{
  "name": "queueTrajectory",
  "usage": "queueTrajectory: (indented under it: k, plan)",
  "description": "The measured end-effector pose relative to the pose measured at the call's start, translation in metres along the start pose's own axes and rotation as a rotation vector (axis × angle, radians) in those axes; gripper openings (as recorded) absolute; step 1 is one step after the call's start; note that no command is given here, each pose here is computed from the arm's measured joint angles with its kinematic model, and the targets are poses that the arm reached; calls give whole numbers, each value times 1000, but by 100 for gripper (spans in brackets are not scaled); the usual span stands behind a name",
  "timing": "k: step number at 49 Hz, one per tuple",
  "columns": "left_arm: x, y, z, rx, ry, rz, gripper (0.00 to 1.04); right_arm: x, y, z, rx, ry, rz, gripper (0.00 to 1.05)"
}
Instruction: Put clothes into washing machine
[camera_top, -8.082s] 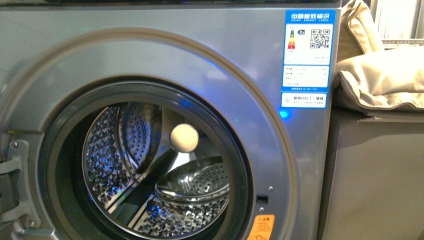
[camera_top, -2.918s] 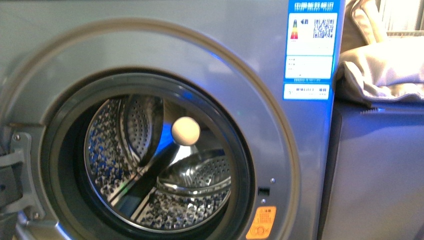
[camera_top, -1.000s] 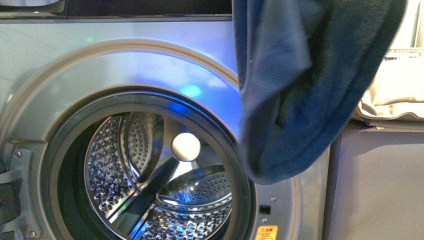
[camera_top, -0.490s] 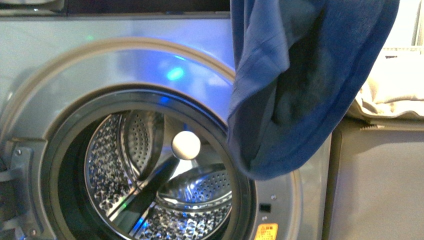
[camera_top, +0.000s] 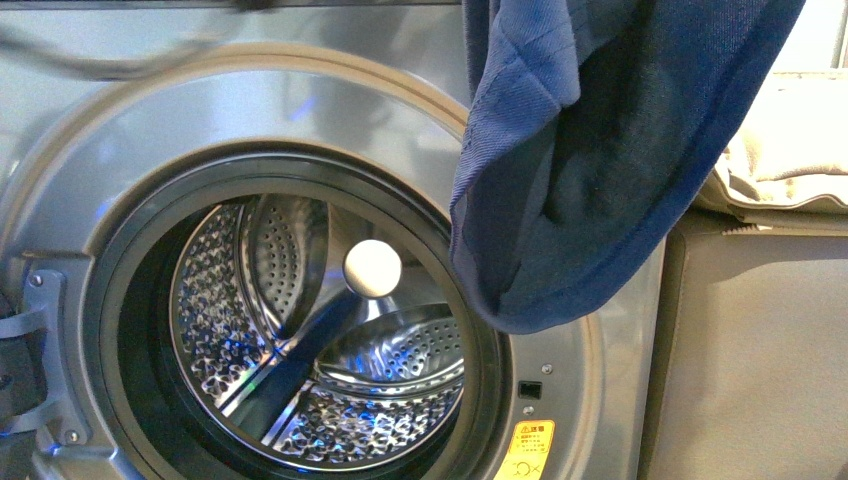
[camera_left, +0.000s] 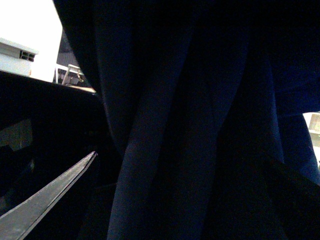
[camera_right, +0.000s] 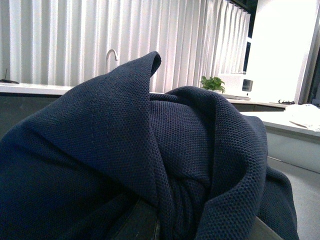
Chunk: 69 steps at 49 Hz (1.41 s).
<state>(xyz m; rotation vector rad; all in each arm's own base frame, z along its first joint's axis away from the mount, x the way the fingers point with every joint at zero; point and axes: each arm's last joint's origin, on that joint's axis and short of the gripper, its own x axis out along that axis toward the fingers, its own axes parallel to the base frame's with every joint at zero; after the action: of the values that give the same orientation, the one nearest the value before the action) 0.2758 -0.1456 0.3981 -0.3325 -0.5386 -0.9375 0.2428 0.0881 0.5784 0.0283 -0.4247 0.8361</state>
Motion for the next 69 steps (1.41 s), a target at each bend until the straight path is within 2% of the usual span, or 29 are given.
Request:
queueTrajectory:
  k: [13,27,33,41,53,59,69]
  plan:
    - [31,-11,-4,20,-25,-32,98,0,0,0,0,0,-1,15]
    - [50,-33,6,-7,-109,-107,98,0,0,0,0,0,-1,15]
    - [50,-48,8,-42,-170,-210,98,0,0,0,1,0,0,15]
    - [46,-56,3,-67,-171,-282,98,0,0,0,1,0,1,15]
    - [52,-58,2,-63,-145,-238,98,0,0,0,0,0,-1,15]
    - [61,-60,7,-53,-174,-186,98,0,0,0,0,0,-1,15]
    - [69,-65,14,-50,-213,-178,98,0,0,0,0,0,-2,15]
